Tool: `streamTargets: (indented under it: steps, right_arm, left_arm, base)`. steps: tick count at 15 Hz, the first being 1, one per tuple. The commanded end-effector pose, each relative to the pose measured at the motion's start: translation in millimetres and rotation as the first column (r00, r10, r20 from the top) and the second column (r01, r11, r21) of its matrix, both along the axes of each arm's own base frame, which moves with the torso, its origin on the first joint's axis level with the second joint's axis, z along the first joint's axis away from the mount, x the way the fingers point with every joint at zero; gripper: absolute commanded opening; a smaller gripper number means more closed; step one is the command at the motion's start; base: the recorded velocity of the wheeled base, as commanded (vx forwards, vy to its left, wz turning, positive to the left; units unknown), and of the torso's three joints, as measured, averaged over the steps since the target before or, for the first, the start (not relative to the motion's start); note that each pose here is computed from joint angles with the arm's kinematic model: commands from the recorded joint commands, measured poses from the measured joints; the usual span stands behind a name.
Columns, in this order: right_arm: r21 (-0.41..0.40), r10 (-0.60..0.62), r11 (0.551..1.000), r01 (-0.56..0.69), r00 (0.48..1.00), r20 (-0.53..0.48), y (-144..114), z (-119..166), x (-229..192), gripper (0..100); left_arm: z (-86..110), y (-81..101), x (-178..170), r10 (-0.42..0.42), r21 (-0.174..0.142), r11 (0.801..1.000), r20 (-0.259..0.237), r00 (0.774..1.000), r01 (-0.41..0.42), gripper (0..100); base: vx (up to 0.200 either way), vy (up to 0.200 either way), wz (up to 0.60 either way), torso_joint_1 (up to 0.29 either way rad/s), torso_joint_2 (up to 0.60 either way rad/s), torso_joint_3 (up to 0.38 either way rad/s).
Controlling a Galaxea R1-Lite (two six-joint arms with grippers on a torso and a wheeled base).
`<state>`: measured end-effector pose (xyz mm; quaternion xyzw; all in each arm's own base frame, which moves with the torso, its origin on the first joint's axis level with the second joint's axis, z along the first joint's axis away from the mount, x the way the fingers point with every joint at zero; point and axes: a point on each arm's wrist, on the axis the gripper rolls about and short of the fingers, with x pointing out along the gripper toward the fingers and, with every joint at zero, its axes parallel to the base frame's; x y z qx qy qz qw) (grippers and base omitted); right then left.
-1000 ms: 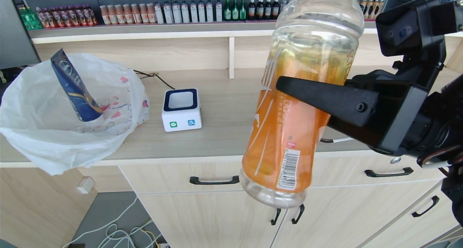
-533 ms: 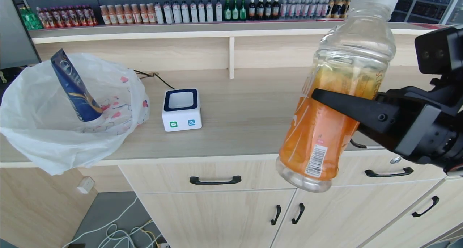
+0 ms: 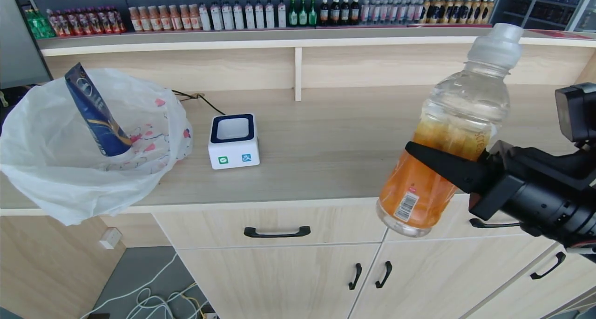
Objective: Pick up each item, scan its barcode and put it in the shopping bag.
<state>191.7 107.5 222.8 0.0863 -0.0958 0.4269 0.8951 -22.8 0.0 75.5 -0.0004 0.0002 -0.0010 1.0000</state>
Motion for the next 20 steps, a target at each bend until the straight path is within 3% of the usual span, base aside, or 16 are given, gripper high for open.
streamTargets:
  steps: [1,3,7,9,13,16,20]
  right_arm:
    - [-0.02,-0.038,0.999,0.038,0.999,0.017,-4,-3,-5,0]
    - [-0.044,-0.152,0.987,0.154,0.987,0.051,-8,-4,-1,0]
    - [-0.015,-0.389,0.919,0.393,0.914,0.115,-10,10,7,0]
    - [-0.036,-0.395,0.911,0.412,0.892,0.22,-7,17,3,0]
    - [-0.022,-0.451,0.884,0.467,0.865,0.221,-7,14,5,0]
    - [0.004,-0.533,0.838,0.546,0.817,0.221,-9,18,10,0]
    - [0.003,-0.542,0.832,0.554,0.813,0.213,-4,18,20,0]
  left_arm:
    - [0.0,0.0,0,0.0,-0.001,1.0,0.0,1.0,0.0,100]
    - [0.0,0.0,0,0.0,-0.001,1.0,0.0,1.0,0.0,100]
    - [0.0,0.0,0,0.0,-0.001,1.0,0.0,1.0,0.0,100]
    - [0.0,0.0,0,0.0,-0.001,1.0,0.0,1.0,0.0,100]
    - [0.0,0.0,0,0.0,-0.001,1.0,0.0,1.0,0.0,100]
    - [-0.2,0.0,0,0.0,-0.002,1.0,-0.001,1.0,0.0,100]
    - [-0.2,0.0,0,0.0,-0.002,1.0,-0.001,1.0,0.0,100]
  base:
    - [0.0,0.0,0.0,0.0,0.0,0.0]
    - [0.0,0.0,0.0,0.0,0.0,0.0]
    - [0.0,0.0,0.0,0.0,0.0,0.0]
    - [0.0,0.0,0.0,0.0,0.0,0.0]
    - [0.0,0.15,0.0,-0.007,0.0,0.003]
    - [0.0,0.2,0.0,0.007,0.0,0.004]
    - [0.0,0.2,0.0,0.006,0.0,0.001]
